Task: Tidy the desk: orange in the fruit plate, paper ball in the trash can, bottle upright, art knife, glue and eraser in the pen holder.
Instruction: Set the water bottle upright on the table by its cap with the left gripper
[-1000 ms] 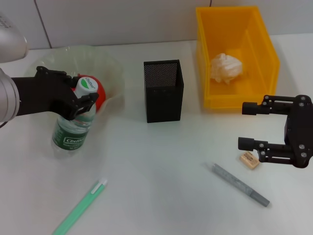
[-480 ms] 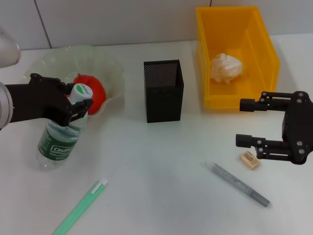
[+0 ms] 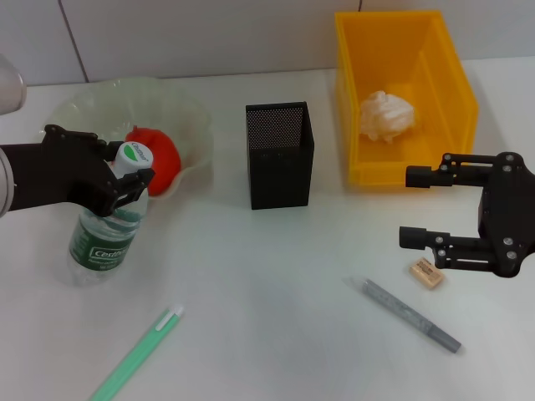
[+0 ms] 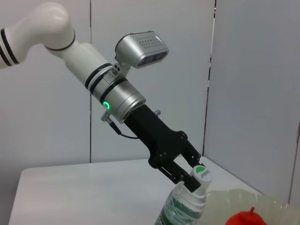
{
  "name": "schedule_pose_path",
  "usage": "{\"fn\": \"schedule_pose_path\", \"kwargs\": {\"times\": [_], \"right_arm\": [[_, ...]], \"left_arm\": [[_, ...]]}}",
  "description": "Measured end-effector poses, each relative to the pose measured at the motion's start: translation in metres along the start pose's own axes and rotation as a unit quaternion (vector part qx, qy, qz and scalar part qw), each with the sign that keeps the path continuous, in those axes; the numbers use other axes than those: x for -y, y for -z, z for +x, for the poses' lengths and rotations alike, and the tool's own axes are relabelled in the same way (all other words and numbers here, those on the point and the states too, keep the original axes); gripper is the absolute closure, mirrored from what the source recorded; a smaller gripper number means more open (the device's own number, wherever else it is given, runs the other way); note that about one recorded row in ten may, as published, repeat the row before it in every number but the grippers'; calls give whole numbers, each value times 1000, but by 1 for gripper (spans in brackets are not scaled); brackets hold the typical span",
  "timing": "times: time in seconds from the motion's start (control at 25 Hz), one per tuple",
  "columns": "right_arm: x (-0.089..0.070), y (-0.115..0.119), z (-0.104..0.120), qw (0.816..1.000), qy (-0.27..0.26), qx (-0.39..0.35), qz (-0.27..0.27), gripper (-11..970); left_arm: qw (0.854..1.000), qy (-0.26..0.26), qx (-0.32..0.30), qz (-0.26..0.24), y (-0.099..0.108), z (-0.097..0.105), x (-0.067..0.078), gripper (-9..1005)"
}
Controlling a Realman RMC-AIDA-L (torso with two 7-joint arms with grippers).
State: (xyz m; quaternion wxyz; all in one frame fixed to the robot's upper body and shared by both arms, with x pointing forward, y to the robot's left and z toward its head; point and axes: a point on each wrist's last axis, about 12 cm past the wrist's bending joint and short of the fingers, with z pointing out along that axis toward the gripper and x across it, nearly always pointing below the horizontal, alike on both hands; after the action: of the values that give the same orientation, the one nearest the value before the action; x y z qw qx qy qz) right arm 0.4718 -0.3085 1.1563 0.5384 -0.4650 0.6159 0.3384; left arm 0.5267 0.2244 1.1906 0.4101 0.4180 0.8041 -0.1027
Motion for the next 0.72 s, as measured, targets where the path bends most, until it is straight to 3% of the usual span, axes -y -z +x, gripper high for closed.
{"fn": "schedule_pose_path", "kwargs": {"times": [0.72], "right_arm": [[1, -1, -1, 1000, -1, 0, -2, 308]], "left_arm": [[1000, 9, 12, -10, 13, 3, 4, 563]]}}
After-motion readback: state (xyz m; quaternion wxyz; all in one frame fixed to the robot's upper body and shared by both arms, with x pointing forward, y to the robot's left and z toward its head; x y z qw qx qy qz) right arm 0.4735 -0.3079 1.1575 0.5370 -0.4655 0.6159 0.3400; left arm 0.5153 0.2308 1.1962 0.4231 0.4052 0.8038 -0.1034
